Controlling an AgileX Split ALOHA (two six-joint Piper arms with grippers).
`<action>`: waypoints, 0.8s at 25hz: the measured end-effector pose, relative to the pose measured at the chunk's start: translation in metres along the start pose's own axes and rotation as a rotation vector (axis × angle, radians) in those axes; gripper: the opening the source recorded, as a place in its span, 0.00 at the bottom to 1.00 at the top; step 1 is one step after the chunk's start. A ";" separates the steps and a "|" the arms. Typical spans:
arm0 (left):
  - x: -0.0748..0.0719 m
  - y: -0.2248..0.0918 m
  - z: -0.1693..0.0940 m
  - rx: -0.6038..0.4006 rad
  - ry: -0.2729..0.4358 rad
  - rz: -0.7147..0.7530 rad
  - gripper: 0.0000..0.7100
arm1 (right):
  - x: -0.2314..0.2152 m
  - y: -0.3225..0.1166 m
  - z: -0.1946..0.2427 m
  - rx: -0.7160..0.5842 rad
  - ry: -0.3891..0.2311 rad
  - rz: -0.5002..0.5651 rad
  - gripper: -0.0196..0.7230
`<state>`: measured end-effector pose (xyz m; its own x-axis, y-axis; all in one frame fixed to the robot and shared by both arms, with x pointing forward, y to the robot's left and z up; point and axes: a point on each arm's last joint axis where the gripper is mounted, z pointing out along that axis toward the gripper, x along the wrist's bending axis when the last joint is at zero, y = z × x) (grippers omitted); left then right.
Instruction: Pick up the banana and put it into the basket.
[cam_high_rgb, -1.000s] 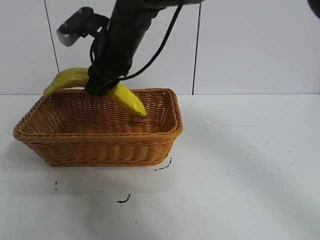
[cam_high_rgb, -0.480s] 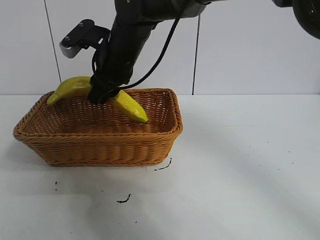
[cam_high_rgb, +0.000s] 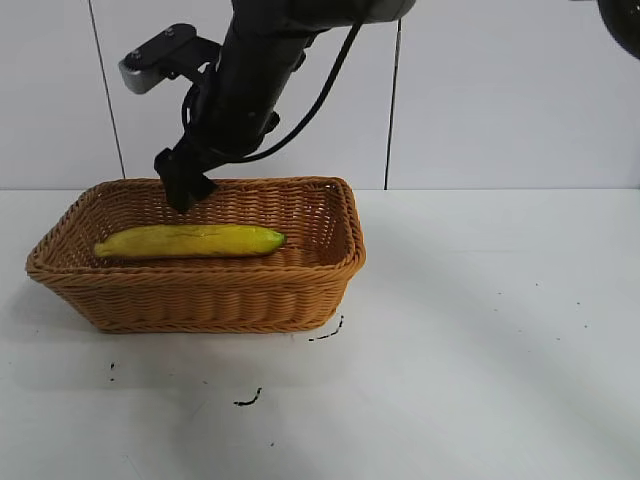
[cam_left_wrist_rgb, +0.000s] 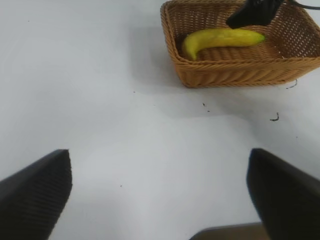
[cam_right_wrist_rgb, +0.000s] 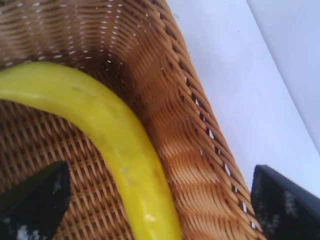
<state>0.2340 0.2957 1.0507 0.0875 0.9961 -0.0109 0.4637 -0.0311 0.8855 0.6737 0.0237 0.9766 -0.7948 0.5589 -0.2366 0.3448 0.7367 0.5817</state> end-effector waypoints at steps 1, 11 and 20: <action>0.000 0.000 0.000 0.000 0.000 0.000 0.97 | -0.002 0.003 -0.007 -0.003 -0.002 0.069 0.96; 0.000 0.000 0.000 0.000 0.001 0.000 0.97 | -0.094 -0.031 -0.067 0.138 -0.096 0.526 0.96; 0.000 0.000 0.000 0.000 0.001 0.000 0.97 | -0.203 -0.136 -0.103 0.320 -0.217 0.846 0.96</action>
<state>0.2340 0.2958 1.0507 0.0870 0.9962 -0.0101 0.4637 -0.0315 0.8854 0.7364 -0.2290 1.0261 -0.1166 0.9931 0.0094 0.9140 0.1037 0.3923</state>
